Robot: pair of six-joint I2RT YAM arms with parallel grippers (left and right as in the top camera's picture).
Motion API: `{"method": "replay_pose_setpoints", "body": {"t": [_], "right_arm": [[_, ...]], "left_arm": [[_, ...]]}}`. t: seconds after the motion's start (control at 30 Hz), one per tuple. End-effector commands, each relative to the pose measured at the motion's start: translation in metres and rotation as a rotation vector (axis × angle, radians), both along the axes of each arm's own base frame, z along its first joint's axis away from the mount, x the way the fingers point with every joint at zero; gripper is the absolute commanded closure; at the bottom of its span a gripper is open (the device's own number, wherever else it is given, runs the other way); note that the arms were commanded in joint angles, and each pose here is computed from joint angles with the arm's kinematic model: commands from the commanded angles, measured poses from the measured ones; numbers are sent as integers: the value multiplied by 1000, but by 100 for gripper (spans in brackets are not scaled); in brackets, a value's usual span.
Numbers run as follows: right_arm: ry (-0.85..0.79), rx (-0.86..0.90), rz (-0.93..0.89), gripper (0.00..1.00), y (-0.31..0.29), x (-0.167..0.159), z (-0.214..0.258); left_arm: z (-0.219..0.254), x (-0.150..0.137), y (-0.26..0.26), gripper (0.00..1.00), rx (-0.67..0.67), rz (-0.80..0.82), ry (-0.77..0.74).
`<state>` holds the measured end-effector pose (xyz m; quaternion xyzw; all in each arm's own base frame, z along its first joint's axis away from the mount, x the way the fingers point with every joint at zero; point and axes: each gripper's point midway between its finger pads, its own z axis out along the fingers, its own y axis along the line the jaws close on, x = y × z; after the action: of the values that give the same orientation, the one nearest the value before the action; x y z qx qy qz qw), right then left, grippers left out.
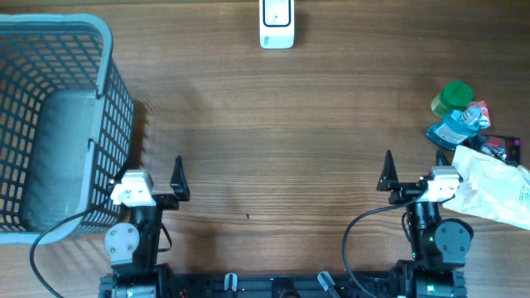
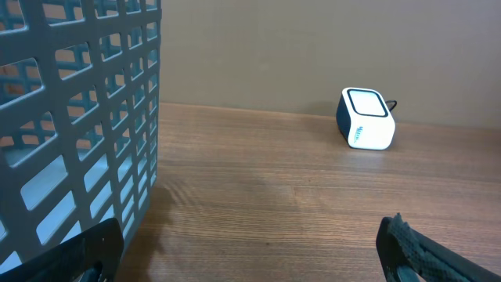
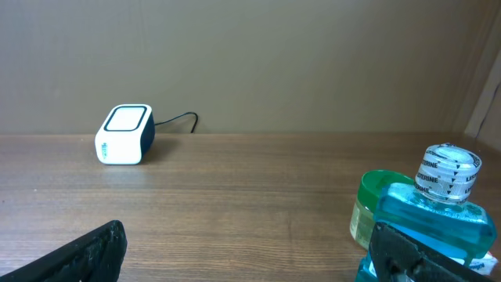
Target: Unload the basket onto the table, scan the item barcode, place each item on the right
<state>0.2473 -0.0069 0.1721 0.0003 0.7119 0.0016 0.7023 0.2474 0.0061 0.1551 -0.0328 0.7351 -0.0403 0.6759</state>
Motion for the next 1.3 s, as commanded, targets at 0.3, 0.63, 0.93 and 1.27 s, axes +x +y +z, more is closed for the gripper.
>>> {"method": "replay_pose_setpoints", "body": {"t": [0.3, 0.63, 0.93, 1.27], "right_arm": [[-14, -10, 6, 0, 1, -1, 3], [-14, -10, 6, 0, 1, -1, 3], [-14, -10, 6, 0, 1, -1, 3], [-14, -10, 6, 0, 1, -1, 3]], "left_arm": [[2, -2, 2, 0, -13, 24, -10], [1, -2, -18, 0, -15, -53, -5], [2, -2, -19, 0, -56, -56, -7], [2, -2, -19, 0, -56, -56, -9]]}}
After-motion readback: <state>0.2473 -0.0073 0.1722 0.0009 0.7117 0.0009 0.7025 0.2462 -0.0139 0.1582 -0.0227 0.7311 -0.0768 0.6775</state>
